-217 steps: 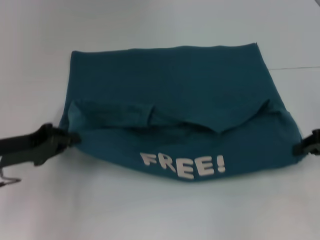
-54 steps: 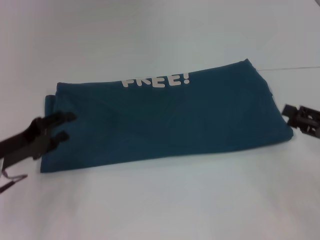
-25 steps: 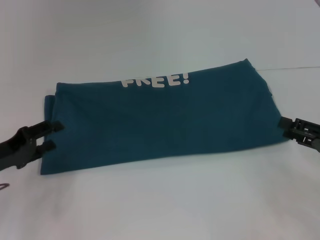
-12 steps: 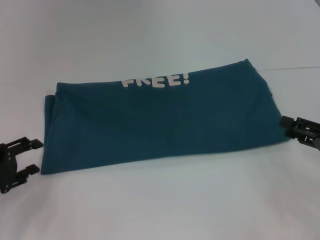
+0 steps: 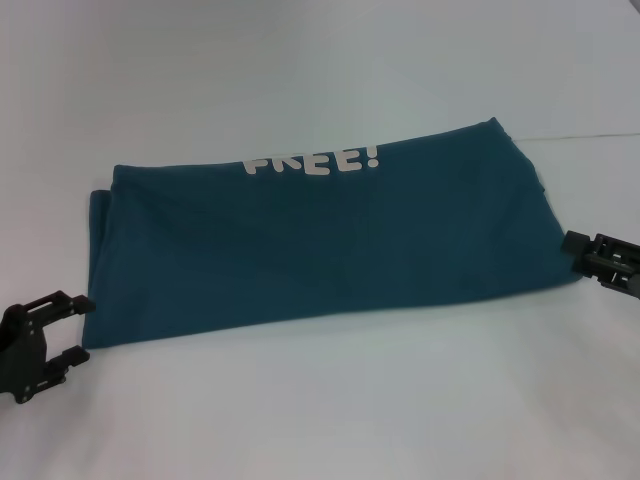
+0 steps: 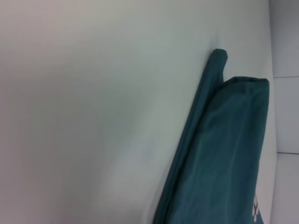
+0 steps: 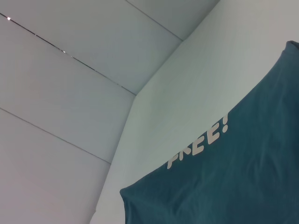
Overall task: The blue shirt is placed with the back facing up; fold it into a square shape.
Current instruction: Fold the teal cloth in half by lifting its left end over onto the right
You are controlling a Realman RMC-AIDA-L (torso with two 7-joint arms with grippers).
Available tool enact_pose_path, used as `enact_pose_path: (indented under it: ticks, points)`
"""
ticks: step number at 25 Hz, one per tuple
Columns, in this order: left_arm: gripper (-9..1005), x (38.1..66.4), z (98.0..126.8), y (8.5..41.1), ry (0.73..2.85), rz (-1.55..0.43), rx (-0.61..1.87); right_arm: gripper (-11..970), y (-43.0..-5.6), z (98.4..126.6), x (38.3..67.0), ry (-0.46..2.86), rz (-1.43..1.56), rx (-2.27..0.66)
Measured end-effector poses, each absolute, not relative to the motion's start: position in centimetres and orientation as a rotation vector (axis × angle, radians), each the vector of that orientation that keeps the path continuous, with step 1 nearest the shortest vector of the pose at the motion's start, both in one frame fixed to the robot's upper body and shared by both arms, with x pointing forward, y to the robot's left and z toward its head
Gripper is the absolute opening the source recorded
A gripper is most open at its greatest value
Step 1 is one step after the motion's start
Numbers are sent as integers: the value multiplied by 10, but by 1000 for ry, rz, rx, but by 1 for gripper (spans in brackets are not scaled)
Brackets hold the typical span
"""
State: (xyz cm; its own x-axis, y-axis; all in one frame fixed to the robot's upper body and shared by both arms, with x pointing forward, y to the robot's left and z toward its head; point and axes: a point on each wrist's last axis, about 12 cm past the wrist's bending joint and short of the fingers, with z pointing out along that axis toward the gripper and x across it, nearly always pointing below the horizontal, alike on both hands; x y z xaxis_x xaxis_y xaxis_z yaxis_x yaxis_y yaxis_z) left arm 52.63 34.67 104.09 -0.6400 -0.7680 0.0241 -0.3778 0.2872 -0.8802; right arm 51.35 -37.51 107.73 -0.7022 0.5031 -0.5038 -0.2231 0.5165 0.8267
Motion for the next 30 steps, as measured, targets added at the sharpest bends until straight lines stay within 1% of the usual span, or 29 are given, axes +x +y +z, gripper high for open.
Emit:
enact_pose_path:
  ticks: [18, 30]
  points:
    - [715, 529, 1034, 348, 2138, -1262, -1107, 703, -376, 1077, 512, 2011, 1236, 232]
    - [716, 538, 1032, 338, 2147, -1272, -1116, 703, -379, 1073, 511, 2020, 1218, 260]
